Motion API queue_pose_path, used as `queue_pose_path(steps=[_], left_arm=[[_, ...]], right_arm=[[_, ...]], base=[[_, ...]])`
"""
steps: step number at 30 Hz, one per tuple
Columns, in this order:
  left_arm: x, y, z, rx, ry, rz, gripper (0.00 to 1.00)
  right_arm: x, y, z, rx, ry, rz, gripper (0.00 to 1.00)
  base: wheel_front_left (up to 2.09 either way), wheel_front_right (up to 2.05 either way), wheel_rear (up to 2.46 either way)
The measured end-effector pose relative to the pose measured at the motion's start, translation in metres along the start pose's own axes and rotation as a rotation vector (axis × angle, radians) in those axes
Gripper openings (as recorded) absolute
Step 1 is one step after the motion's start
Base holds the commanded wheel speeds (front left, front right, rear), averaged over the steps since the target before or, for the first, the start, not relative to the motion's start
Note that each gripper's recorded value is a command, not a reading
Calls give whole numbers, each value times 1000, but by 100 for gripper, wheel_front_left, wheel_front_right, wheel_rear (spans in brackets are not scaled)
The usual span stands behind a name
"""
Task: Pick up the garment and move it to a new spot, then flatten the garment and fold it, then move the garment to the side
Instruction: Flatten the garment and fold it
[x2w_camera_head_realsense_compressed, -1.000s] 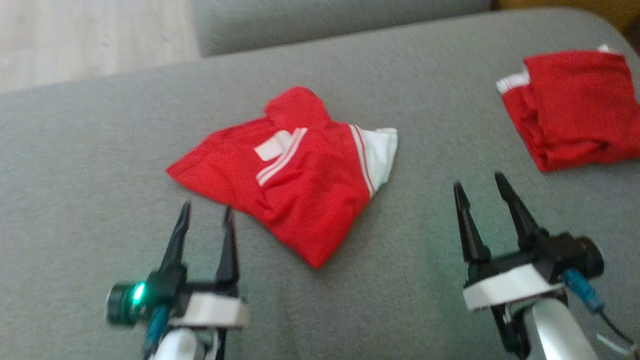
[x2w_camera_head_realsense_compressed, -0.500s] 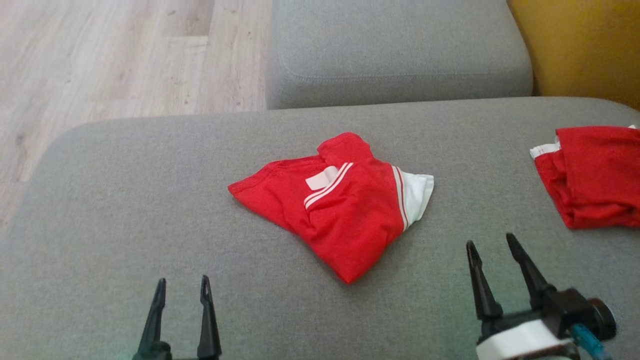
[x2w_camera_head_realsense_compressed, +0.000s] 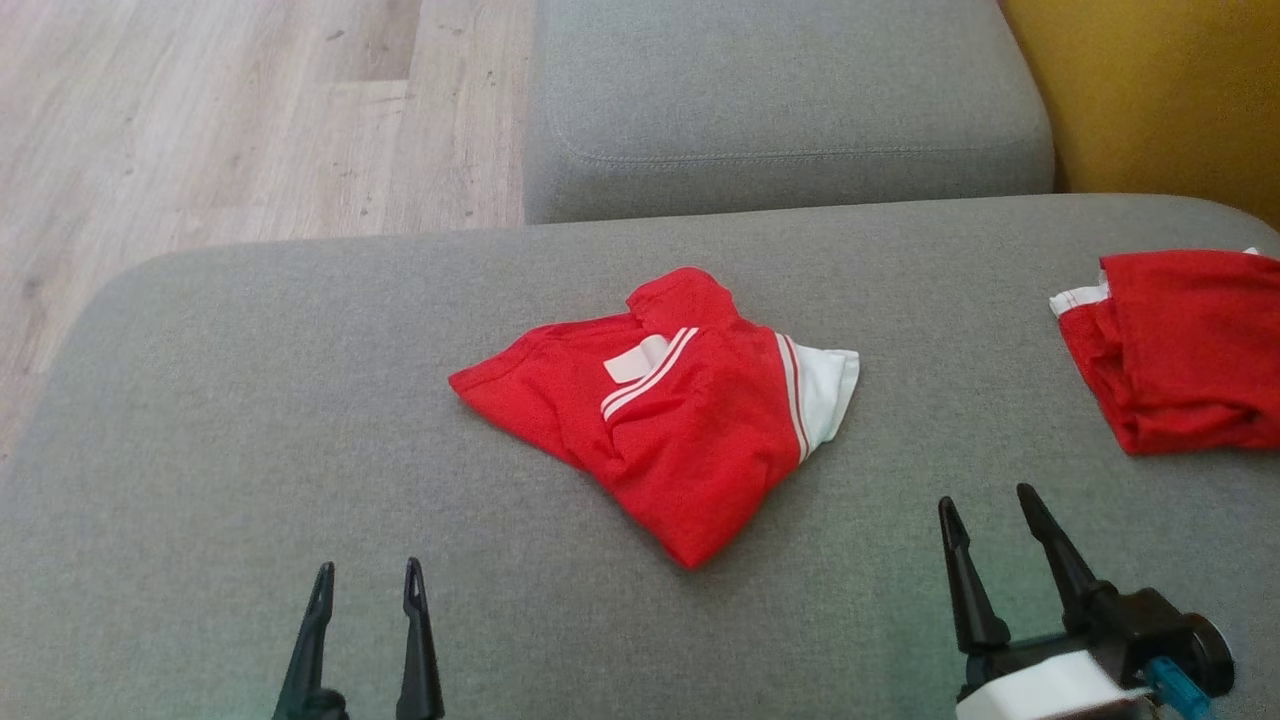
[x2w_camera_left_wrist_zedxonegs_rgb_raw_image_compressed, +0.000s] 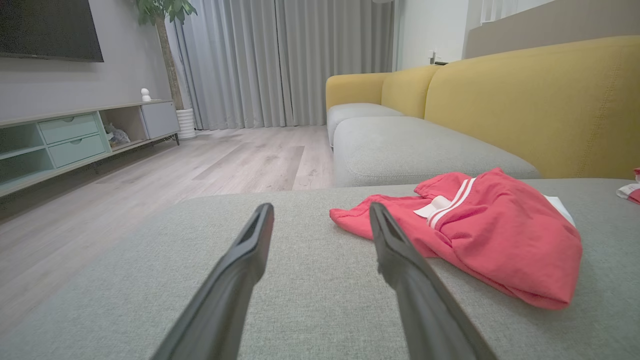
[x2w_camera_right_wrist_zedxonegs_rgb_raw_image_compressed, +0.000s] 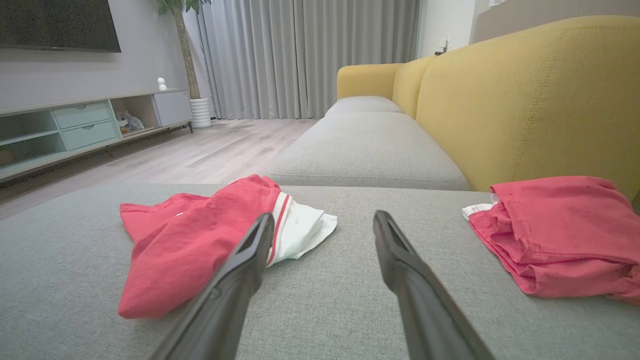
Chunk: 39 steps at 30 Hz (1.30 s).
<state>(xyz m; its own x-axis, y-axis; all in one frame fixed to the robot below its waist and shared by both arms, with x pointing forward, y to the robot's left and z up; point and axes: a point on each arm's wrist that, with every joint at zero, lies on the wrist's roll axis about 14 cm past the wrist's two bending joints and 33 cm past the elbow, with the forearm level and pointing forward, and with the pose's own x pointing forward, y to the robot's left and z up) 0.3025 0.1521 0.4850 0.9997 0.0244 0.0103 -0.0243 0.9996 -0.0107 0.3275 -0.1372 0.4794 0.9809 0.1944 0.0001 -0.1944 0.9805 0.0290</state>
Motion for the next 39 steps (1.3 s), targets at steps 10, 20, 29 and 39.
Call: queue_pose_path(steps=[10,20,29,39], left_arm=[[0,0,-1,1,4,-4,100],[-1,0,-4,4,12,-2,100],[-1,-1,-7,5,23,-6,100],[17,-25,-17,11,56,-148,100]], right_arm=[[0,4,-3,17,7,8,100],[0,7,-5,19,16,19,100],[0,7,-7,20,23,17,100],[-5,3,-17,19,55,-2,100]], base=[[0,0,0],[0,0,0],[0,0,0],[0,0,0]])
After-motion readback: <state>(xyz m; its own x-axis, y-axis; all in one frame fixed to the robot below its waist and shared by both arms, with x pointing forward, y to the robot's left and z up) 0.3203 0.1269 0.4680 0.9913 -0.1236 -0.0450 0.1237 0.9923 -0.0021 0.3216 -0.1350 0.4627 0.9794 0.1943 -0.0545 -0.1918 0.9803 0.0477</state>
